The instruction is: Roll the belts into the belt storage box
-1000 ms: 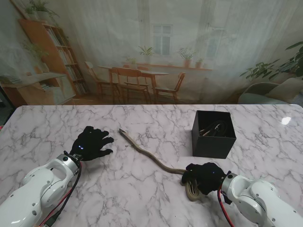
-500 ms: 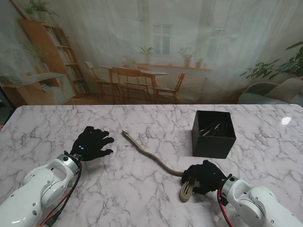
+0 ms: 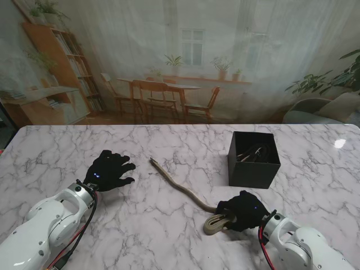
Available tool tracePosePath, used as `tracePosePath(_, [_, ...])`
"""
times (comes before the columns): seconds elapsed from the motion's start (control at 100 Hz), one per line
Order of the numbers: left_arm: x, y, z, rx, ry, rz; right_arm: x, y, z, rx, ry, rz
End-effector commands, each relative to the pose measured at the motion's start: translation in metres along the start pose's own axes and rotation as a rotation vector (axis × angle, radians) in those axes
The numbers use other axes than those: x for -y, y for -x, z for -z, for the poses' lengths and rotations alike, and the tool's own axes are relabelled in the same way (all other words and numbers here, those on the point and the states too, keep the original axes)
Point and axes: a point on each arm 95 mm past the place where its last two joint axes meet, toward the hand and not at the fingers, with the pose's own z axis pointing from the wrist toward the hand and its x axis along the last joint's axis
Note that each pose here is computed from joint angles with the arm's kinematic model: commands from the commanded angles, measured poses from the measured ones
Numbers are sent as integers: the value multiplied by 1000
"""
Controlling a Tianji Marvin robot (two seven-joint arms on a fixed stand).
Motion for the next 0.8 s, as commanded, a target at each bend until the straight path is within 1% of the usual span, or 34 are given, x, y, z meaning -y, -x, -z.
tracePosePath(0.0, [-2,-1,-1,0,14,1,8,0,2,-1,-23,-2])
tracePosePath(0.25, [-2,-1,-1,0,12,1,8,0,2,8,-2,-15])
tracePosePath(0.42, [-2,-1,-1,1,9,2,8,1,2,4,20,1])
tracePosePath(0.58, [-2,0,0,2,7,2,8,1,1,38,61,15])
tracePosePath(0.7, [-2,0,0,2,7,2,7,1,2,57,60,15])
tracePosePath(0.79, [-2,0,0,2,7,2,7,1,3,53,50,32])
